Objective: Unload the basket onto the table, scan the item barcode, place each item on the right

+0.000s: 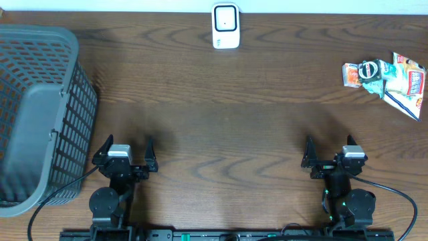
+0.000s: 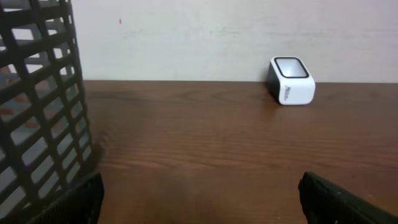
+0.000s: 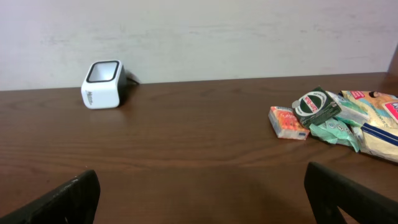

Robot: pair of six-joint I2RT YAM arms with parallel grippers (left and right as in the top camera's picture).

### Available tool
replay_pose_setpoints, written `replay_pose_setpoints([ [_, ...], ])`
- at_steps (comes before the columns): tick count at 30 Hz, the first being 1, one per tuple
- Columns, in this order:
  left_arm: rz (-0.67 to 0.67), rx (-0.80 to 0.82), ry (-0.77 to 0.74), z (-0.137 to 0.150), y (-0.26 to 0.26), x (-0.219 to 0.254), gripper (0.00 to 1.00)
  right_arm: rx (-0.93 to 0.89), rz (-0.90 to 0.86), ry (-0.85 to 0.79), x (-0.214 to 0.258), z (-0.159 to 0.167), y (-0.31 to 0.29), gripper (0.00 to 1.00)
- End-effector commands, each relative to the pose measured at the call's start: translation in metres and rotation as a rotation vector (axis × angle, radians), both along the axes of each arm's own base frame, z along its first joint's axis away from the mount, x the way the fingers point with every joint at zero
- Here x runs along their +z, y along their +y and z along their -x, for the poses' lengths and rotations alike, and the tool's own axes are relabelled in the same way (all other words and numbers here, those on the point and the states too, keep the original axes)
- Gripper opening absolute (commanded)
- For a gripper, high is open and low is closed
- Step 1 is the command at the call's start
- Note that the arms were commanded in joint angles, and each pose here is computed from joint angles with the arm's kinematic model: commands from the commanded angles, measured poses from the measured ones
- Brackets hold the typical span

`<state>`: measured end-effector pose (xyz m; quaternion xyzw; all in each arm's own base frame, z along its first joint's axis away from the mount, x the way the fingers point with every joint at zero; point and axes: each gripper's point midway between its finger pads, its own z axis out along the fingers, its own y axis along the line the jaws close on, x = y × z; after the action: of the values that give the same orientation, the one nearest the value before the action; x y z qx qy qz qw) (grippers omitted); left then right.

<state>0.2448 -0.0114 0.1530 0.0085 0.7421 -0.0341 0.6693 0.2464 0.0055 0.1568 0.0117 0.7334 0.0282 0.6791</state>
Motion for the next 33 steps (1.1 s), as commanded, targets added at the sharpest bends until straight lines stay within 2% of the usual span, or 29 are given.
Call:
replay_pose_setpoints([
  [1,0.011,0.010,0.052,0.0012,0.0017,-0.0160,0.98,-0.009,-0.001,0.000,-0.0005,0.0002,-0.0019,0.99],
  [33,0.026,0.008,0.047,0.0010,0.0010,-0.0145,0.98,-0.009,-0.002,0.000,-0.0005,0.0002,-0.0019,0.99],
])
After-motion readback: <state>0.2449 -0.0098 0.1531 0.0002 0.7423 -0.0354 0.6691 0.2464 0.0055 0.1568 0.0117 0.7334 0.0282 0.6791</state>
